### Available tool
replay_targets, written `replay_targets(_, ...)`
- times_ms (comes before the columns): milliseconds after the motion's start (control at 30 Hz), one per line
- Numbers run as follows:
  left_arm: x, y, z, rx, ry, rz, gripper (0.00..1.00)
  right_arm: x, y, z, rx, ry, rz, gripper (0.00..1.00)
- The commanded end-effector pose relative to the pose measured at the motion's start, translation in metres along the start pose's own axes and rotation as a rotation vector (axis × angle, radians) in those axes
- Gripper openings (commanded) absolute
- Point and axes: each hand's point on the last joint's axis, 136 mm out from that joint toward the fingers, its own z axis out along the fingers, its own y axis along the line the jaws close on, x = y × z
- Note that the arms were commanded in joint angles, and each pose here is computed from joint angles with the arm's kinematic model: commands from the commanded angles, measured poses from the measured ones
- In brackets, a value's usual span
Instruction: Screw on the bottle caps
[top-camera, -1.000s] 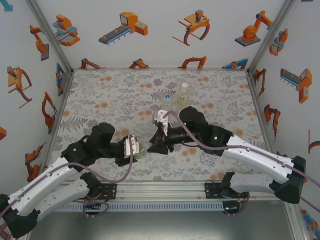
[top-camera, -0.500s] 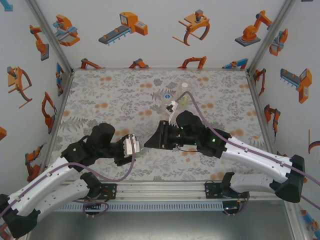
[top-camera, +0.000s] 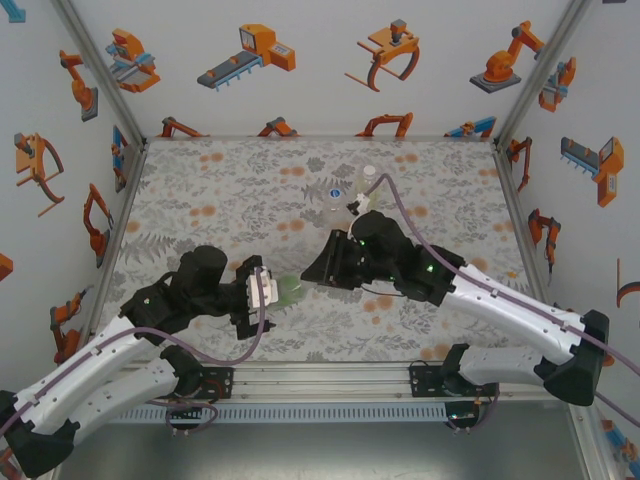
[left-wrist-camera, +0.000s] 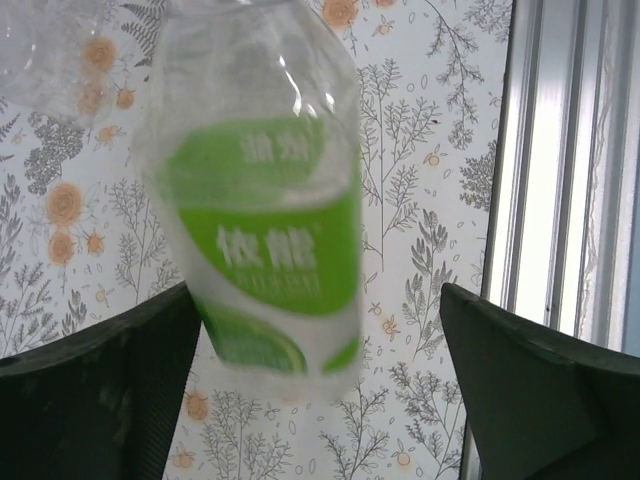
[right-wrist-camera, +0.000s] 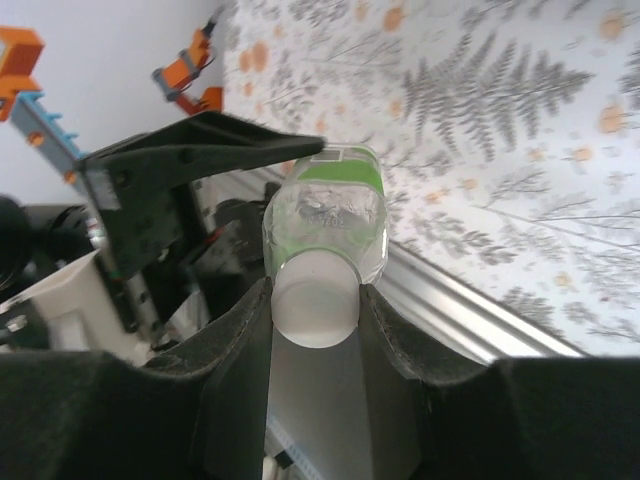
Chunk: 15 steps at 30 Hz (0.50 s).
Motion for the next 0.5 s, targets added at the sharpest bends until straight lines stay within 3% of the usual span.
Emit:
replay_targets(0,-0.015,0.004,-0.005,-0.015,-0.042,0.015,0.97,-0.019,-0.028,-0.01,0.124,-0.019,-0.06,0.0)
replay_targets(233,-0.011,0.009,-0.005,-0.041,-0.019,0.007,0.97,-0.065,-0.085,-0.029,0.34,-0.02,-0.135,0.0)
replay_targets(467,-0.008,0.01,-0.003,-0.044,-0.003,0.003,0.97,-0.115,-0.111,-0.023,0.55,0.038,-0.289,0.0)
